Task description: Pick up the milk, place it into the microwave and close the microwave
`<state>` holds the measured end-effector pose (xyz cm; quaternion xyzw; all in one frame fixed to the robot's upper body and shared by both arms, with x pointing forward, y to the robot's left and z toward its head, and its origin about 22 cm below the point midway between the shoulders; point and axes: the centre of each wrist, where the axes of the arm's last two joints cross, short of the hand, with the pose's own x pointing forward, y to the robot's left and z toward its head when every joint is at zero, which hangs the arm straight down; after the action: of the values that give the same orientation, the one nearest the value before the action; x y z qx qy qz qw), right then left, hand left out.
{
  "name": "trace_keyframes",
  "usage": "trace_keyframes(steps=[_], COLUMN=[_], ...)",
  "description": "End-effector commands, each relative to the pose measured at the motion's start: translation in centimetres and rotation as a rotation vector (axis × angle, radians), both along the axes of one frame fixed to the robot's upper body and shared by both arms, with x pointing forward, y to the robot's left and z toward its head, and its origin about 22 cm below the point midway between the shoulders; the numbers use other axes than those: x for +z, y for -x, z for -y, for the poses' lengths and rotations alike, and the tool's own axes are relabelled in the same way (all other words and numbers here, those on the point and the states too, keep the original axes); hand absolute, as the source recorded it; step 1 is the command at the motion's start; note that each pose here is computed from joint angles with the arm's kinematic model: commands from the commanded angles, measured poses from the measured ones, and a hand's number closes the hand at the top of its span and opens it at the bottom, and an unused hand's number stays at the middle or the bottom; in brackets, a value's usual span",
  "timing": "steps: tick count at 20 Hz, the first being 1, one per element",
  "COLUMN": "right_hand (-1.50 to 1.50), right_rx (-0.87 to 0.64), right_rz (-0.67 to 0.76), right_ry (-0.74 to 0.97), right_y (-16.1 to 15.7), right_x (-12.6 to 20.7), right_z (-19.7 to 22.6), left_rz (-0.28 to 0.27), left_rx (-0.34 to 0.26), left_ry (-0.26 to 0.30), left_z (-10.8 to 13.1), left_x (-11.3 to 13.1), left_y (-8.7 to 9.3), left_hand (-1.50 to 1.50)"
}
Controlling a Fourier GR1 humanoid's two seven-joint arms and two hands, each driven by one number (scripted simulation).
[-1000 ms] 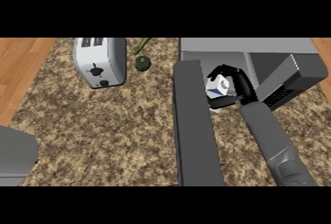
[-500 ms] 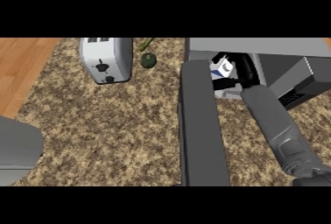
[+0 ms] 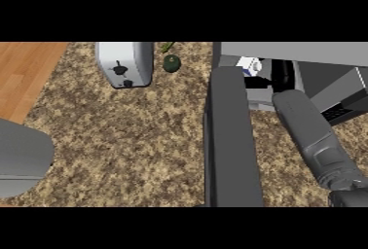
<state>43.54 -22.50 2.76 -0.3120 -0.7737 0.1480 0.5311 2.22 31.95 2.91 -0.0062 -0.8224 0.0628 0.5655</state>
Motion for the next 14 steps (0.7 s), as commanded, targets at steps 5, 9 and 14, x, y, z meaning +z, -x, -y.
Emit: trace_keyframes(steps=[5,9,14], right_hand=[-1.5,-1.5,-1.5], right_rx=[0.0,0.05,0.141], right_rz=[-0.016,-0.048,-0.045], right_ry=[0.103,0.062,-0.029], right_y=[0.5,0.3,0.4], right_x=[-1.2,-0.9,-1.2], right_z=[-0.6,-0.2,-0.9], left_rz=[-0.004,0.013,0.001], left_rx=[-0.028,-0.072,-0.117], left_ry=[-0.028,-0.049,-0.036], left_z=[-0.1,-0.2,1.0], left_x=[-0.6,0.2,-0.5], left_y=[-1.4,-2.5,-2.8], left_hand=[-1.5,-1.5,-1.5])
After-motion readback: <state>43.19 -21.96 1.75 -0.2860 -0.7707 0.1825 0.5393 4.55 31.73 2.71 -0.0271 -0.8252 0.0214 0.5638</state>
